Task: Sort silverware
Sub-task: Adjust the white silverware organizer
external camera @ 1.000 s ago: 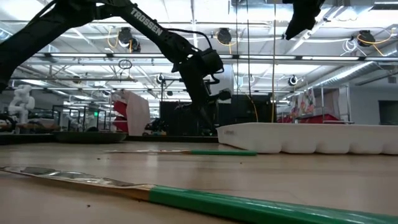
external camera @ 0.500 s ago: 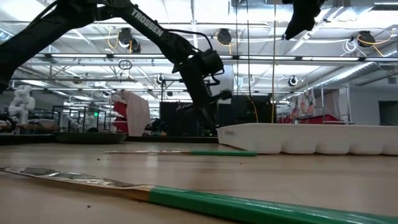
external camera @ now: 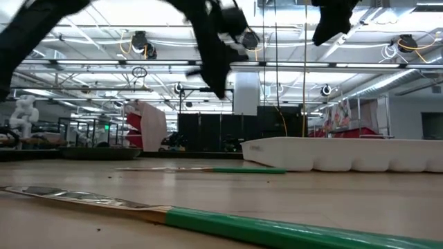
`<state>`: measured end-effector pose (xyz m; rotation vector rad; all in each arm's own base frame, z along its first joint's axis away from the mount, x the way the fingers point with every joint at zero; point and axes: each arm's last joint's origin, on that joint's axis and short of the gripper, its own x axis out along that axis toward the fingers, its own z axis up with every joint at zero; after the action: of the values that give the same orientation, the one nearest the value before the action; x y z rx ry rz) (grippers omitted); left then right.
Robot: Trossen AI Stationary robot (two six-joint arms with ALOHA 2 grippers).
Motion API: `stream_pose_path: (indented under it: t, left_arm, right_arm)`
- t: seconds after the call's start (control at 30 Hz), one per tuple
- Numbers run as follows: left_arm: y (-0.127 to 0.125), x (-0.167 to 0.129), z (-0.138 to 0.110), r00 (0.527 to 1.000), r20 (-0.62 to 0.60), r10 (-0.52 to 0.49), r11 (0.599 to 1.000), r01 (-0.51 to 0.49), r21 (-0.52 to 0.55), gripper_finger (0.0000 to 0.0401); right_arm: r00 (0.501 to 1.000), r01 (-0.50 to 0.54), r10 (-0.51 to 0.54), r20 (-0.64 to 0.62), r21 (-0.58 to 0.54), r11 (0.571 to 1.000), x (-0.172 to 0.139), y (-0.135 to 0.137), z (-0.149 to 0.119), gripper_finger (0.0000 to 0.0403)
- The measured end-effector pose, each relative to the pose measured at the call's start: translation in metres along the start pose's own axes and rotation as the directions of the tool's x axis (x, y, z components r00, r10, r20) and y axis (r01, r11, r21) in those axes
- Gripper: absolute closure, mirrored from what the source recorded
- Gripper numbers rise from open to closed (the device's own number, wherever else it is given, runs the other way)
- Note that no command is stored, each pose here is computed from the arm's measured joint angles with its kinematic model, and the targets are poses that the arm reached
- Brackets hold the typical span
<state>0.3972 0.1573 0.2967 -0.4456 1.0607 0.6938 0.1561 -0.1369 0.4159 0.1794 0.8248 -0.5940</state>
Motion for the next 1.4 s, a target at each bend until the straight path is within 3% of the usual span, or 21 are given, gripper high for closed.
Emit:
stream_pose_path:
  t: [0.1, 0.2, 0.4, 0.53, 0.63, 0.87, 1.4]
  left_arm:
    - [0.008, -0.061, -0.014, 0.997, 0.053, 0.049, 0.997, -0.052, 0.061, 0.0394]
    - [0.019, -0.13, -0.03, 0.976, 0.213, 0.044, 0.997, -0.055, 0.048, 0.0394]
    - [0.047, -0.231, -0.071, 0.874, 0.481, 0.073, 0.992, -0.013, -0.126, 0.0393]
    - [0.062, -0.269, -0.096, 0.817, 0.572, 0.073, 0.984, 0.033, -0.174, 0.0393]
    - [0.068, -0.279, -0.107, 0.814, 0.578, 0.065, 0.986, 0.037, -0.164, 0.0393]
    - [0.067, -0.273, -0.116, 0.86, 0.503, 0.088, 0.992, -0.031, -0.121, 0.0393]
    - [0.062, -0.264, -0.113, 0.877, 0.466, 0.115, 0.993, -0.09, -0.076, 0.0393]
  right_arm:
    - [0.984, 0.172, -0.167, -0.054, 0.097, 0.98, 0.016, -0.006, 0.005, 0.0255]
    - [0.98, 0.181, -0.166, -0.111, 0.14, 0.974, 0.045, -0.006, 0.013, 0.0289]
    - [0.988, 0.064, -0.043, -0.147, 0.144, 0.987, 0.124, 0.021, 0.034, 0.039]
    - [0.985, -0.11, 0.131, -0.112, 0.18, 0.978, 0.168, 0.045, 0.044, 0.0397]
    - [0.972, -0.164, 0.196, -0.133, 0.219, 0.962, 0.197, 0.056, 0.043, 0.0401]
    - [0.954, -0.162, 0.217, -0.207, 0.254, 0.953, 0.248, 0.075, 0.032, 0.0402]
    - [0.962, -0.138, 0.184, -0.2, 0.225, 0.965, 0.293, 0.08, 0.025, 0.0403]
